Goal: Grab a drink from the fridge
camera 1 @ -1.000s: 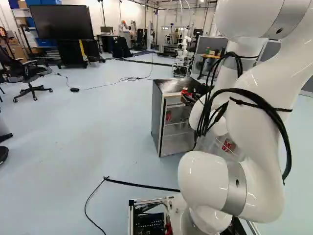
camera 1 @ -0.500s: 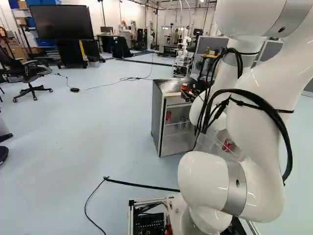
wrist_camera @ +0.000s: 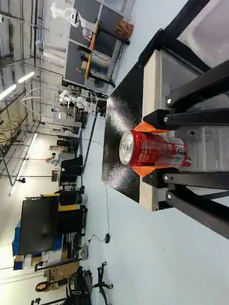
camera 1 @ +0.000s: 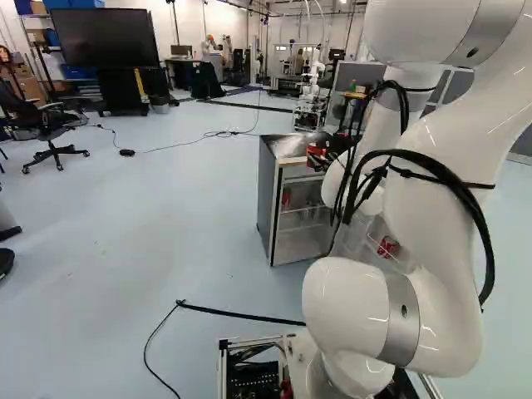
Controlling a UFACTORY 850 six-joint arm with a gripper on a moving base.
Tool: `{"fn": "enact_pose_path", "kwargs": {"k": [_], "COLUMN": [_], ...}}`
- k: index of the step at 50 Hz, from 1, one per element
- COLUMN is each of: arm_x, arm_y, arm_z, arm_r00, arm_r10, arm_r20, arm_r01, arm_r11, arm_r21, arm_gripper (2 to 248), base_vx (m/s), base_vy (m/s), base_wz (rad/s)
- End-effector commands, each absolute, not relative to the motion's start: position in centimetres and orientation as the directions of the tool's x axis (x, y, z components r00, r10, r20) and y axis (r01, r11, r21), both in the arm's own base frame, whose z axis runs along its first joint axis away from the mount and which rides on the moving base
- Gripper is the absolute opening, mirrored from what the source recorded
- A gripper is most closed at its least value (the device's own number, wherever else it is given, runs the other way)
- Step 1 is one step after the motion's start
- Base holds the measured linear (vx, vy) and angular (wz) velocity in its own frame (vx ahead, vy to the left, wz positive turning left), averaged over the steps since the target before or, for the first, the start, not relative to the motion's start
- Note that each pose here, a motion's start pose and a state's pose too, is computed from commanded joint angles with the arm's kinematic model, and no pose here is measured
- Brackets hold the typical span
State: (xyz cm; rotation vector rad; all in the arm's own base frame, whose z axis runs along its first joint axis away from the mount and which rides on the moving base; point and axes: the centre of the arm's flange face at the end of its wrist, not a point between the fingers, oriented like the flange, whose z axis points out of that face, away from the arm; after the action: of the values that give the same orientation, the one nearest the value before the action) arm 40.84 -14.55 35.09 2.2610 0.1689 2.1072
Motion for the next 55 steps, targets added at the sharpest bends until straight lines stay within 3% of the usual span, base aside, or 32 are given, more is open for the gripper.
{"fn": "enact_pose_path", "kwargs": {"k": [55], "arm_x": [45.3], "arm_y": [-16.0], "arm_z": [34.9], "arm_r00": [0.098], "arm_r10": [0.134], "arm_r20": [0.986], "arm_r01": [0.058], "arm_r11": [-0.99], "arm_r21": [0.129], "arm_gripper": [89], "base_vx": [0.0], "base_vy": [0.0], "base_wz": [0.0]}}
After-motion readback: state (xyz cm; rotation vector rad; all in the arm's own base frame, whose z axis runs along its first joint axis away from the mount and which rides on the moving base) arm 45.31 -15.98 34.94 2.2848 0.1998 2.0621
